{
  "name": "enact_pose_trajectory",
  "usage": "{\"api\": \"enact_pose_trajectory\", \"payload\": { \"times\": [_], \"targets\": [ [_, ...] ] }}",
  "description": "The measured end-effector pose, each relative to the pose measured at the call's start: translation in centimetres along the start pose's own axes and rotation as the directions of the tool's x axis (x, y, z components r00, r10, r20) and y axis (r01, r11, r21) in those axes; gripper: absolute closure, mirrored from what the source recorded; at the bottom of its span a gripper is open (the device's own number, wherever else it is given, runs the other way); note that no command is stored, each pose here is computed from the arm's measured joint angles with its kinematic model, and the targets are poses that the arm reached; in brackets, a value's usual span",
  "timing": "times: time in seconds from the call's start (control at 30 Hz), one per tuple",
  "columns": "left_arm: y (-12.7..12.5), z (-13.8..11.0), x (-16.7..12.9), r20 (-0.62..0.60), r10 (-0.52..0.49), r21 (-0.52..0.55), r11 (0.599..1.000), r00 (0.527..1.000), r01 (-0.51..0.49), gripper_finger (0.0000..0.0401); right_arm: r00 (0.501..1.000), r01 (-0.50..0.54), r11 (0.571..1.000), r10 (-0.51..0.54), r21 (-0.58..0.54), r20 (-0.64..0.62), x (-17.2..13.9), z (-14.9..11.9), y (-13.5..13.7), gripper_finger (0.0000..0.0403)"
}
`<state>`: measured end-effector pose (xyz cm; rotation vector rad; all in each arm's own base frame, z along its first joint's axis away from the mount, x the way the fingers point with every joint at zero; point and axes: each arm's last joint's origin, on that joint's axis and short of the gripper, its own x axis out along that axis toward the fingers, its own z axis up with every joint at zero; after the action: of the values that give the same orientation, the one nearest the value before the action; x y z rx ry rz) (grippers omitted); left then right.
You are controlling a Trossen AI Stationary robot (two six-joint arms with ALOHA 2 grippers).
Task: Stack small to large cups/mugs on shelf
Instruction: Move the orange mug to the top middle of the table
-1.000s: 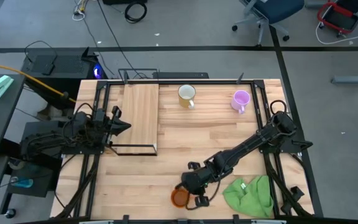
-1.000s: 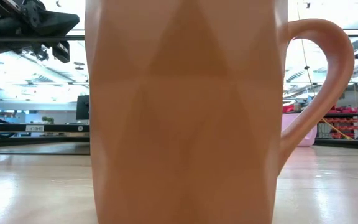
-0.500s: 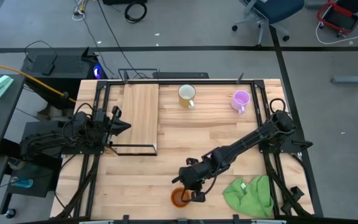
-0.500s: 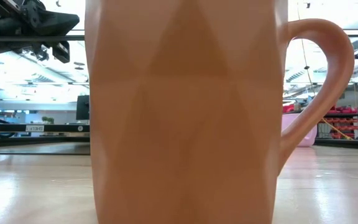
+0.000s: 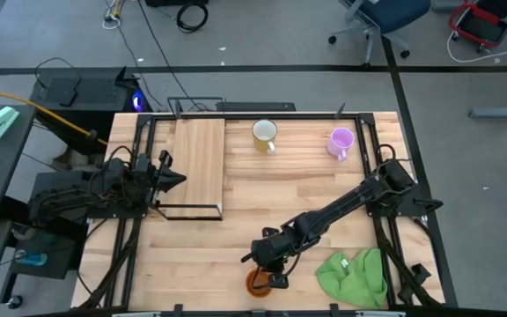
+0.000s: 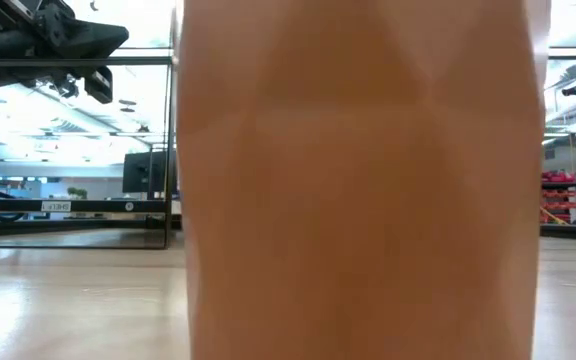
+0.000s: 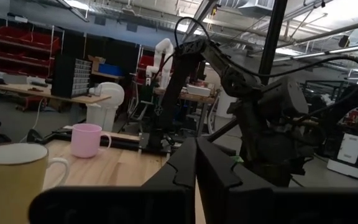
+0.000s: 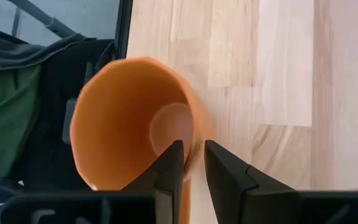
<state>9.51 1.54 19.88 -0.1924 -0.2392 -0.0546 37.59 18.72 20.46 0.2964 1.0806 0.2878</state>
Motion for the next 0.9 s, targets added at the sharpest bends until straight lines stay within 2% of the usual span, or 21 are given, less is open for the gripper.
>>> {"api": "enact_pose_trajectory", "payload": {
  "times": [0.9],
  "targets": [
    [0.0, 0.0, 0.0, 0.0, 0.0, -0.002, 1.0, 1.0, 0.0, 0.0379, 0.999, 0.027, 0.999, -0.026, 0.035, -0.046, 0.5, -0.49, -0.3, 0.0337]
  ]
}}
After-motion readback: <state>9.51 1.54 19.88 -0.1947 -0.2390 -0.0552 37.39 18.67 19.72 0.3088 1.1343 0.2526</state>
